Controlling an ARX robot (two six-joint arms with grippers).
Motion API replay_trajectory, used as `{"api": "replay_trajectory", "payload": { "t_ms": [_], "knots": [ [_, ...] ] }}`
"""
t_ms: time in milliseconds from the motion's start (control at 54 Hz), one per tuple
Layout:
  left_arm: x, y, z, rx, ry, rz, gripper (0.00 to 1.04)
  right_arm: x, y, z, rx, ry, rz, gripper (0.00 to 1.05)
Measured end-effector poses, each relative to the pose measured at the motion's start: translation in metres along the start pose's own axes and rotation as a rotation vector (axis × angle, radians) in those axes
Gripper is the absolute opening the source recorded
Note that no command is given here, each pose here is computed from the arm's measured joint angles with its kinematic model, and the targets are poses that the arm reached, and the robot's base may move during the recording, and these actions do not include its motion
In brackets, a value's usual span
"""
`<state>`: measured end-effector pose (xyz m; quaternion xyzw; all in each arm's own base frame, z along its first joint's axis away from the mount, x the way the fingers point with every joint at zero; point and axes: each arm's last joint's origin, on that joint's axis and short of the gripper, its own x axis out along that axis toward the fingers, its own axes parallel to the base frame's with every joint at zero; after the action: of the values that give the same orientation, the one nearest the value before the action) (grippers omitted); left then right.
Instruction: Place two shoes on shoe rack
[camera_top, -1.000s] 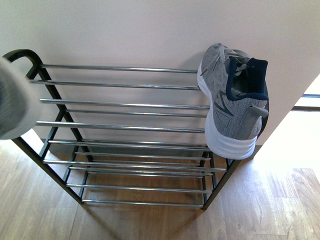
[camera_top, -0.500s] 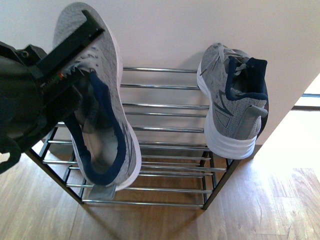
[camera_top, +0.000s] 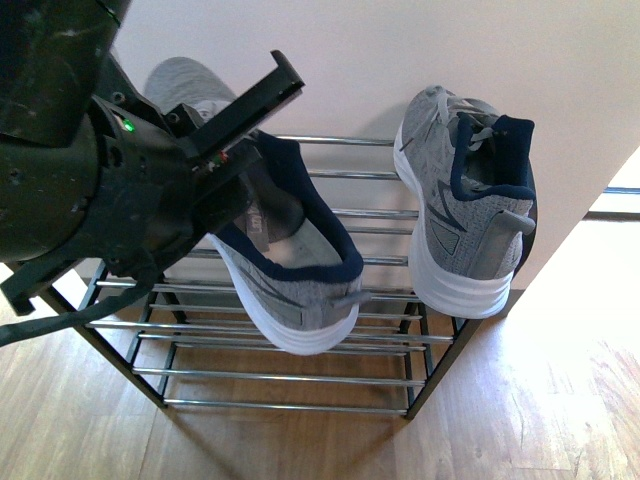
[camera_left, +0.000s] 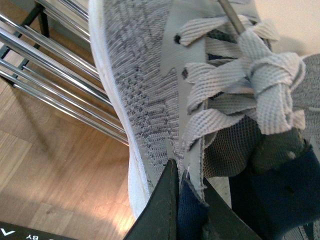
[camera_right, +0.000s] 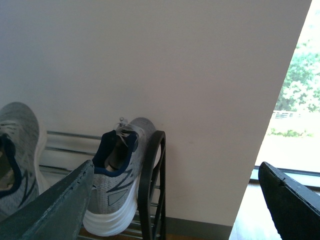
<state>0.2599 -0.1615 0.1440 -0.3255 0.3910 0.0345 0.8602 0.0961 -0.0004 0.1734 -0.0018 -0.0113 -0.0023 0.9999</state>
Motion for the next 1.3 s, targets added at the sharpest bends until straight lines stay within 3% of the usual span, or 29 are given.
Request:
{"api": "replay_trajectory", "payload": {
  "t_ms": [463,1296],
  "knots": [
    [0.031,-0.019,0.004,0.05,0.128,-0.1,0.02,0.0,0.0,0.0,0.0,0.0,0.0,0.95],
    [0.071,-0.061,0.023,0.323,0.21,-0.11,0.02,0.0,0.0,0.0,0.0,0.0,0.0,0.95]
  ]
}}
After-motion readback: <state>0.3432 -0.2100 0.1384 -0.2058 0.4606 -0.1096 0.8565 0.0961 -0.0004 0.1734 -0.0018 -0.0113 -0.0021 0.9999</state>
